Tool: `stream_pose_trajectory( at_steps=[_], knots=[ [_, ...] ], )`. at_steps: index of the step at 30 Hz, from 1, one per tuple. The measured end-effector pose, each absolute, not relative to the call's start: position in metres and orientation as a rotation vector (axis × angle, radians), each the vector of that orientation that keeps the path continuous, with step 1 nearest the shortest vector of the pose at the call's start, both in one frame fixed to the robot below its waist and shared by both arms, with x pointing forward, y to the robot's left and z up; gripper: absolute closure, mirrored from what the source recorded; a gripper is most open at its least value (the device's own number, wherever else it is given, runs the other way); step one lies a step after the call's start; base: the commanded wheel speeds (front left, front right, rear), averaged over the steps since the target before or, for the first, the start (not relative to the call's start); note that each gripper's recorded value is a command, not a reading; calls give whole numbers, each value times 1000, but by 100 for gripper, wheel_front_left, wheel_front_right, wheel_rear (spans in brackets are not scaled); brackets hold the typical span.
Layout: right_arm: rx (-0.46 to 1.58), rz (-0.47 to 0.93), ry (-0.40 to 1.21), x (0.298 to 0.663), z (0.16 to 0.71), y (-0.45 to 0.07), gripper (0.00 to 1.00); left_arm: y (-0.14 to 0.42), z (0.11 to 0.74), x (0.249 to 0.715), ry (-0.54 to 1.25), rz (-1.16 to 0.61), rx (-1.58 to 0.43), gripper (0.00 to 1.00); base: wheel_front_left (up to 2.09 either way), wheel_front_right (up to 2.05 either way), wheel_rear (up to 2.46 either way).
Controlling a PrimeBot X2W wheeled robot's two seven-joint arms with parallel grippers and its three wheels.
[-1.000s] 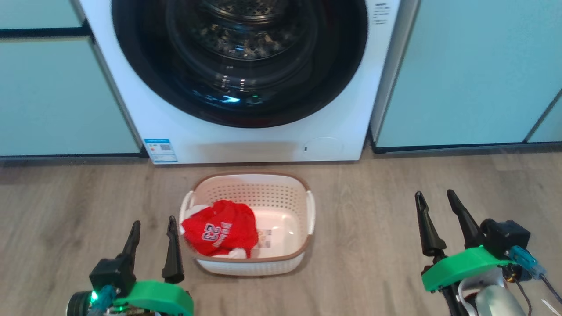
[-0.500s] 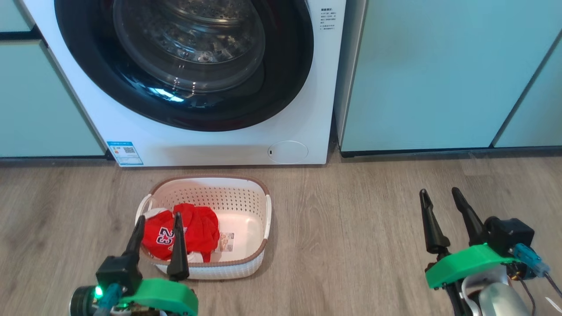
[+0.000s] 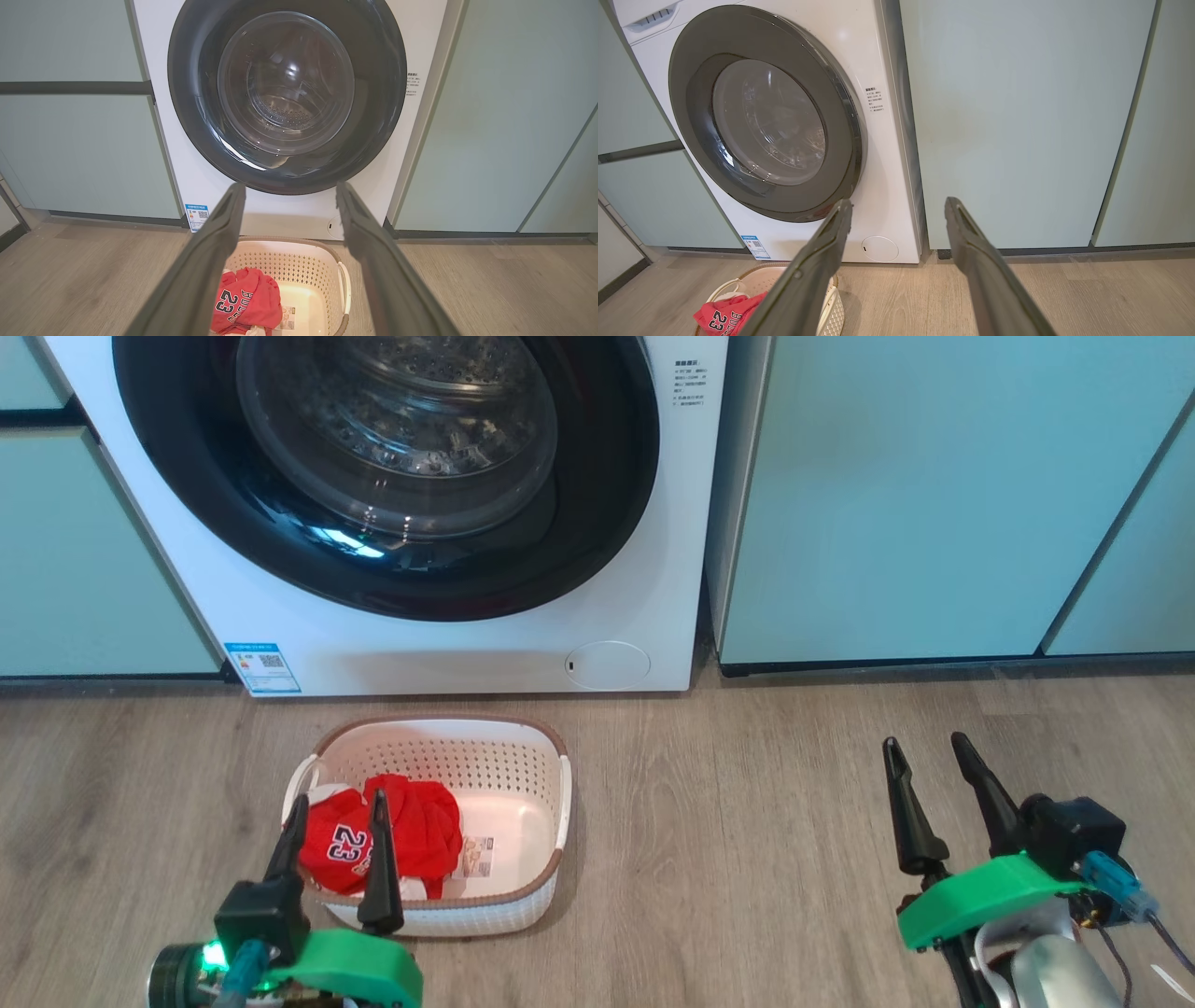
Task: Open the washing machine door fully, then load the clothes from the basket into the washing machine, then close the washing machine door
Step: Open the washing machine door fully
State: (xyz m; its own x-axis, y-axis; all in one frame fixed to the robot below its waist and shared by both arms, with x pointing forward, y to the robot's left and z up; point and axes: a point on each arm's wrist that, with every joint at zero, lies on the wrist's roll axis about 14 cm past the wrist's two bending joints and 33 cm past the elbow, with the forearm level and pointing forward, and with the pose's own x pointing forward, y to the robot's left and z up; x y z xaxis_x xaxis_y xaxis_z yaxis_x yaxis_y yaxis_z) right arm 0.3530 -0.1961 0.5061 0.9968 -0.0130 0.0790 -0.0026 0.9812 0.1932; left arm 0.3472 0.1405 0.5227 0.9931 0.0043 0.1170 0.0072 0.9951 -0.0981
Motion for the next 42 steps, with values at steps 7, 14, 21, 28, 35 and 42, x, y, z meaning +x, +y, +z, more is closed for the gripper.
stream_pose_trajectory(
  at_steps=[7,14,21,28,35,42],
  knots=[
    [193,3,-90,353,510,-194,0,138,524,346,-123,-9,-90,0,0,0,0],
    [195,2,-106,354,514,-195,0,136,523,345,-120,-16,-83,0,0,0,0],
    [197,1,-104,354,514,-195,0,137,522,346,-115,-9,-82,0,0,0,0],
    [198,1,-101,356,513,-195,0,137,519,346,-107,-9,-82,0,0,0,0],
    [222,-2,-87,358,508,-194,100,136,513,348,-88,-9,-82,0,0,0,0],
    [249,4,-73,369,503,-191,100,138,502,353,-54,0,-83,0,0,0,0]
  ],
)
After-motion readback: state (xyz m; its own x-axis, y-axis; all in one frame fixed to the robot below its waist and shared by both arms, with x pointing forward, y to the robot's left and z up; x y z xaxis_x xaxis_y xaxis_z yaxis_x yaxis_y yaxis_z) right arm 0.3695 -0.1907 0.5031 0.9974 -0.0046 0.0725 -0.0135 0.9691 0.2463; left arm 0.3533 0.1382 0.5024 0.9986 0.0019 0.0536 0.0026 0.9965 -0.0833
